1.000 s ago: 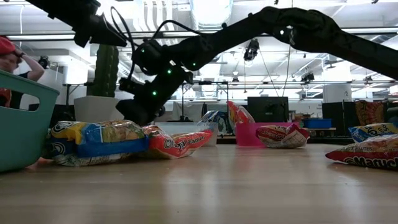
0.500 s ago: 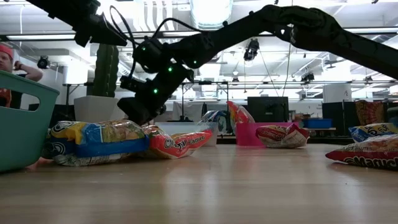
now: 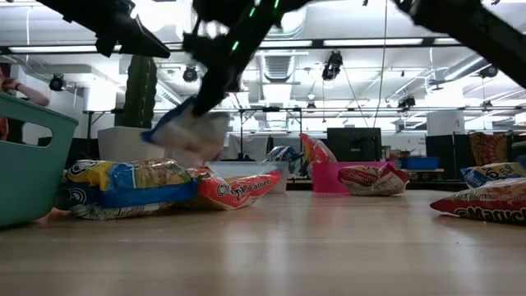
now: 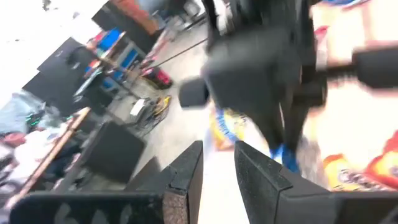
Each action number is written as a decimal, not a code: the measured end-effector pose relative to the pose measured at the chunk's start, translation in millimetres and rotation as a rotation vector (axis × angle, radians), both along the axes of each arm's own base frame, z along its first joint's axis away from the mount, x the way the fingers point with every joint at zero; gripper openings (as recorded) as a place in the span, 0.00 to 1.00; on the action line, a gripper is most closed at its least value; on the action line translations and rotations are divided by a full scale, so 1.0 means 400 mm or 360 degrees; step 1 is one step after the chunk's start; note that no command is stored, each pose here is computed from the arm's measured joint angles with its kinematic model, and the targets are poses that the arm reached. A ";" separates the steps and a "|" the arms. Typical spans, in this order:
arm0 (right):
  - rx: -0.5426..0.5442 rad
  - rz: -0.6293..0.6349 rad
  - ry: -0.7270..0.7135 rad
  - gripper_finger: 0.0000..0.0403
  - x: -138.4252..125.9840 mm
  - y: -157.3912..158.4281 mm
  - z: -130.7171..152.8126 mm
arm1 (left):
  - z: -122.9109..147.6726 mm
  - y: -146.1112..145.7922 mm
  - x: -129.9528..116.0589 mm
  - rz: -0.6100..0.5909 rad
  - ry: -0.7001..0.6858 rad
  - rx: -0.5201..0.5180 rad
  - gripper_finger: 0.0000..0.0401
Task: Sort Maruchan noodles
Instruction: Put the blue noodle pack into the white bin
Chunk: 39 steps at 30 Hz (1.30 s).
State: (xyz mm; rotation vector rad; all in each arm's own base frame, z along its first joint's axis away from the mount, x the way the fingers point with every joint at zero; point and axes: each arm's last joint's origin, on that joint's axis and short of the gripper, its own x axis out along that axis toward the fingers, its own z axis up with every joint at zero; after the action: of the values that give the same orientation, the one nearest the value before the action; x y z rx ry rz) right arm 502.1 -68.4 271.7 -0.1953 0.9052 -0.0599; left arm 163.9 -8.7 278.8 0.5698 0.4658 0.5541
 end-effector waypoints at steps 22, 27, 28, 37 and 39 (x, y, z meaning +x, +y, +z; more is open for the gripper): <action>-0.0059 -0.0664 0.0135 0.02 -0.299 0.155 -0.173 | 0.019 -0.027 0.048 -0.0484 -0.0176 -0.0143 0.19; 0.0062 -0.0554 0.0136 0.03 -0.308 0.170 -0.222 | 0.013 -0.028 0.054 -0.0482 -0.0156 -0.0140 0.19; 0.0116 -0.0553 0.0153 0.04 -0.310 0.167 -0.226 | 0.013 -0.028 0.055 -0.0482 -0.0154 -0.0140 0.19; 0.0409 -0.0474 0.0285 0.31 -0.315 0.161 -0.219 | 0.013 -0.028 0.055 -0.0481 -0.0158 -0.0139 0.19; 0.0400 -0.0472 0.0348 0.38 -0.320 0.162 -0.197 | 0.013 -0.028 0.055 -0.0481 -0.0156 -0.0139 0.19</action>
State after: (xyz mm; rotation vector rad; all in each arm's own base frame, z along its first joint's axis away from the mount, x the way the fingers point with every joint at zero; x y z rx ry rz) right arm 374.1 -3.7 192.9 0.1710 1.1452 -0.2018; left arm 185.9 -19.8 284.0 0.5150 0.3019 0.2702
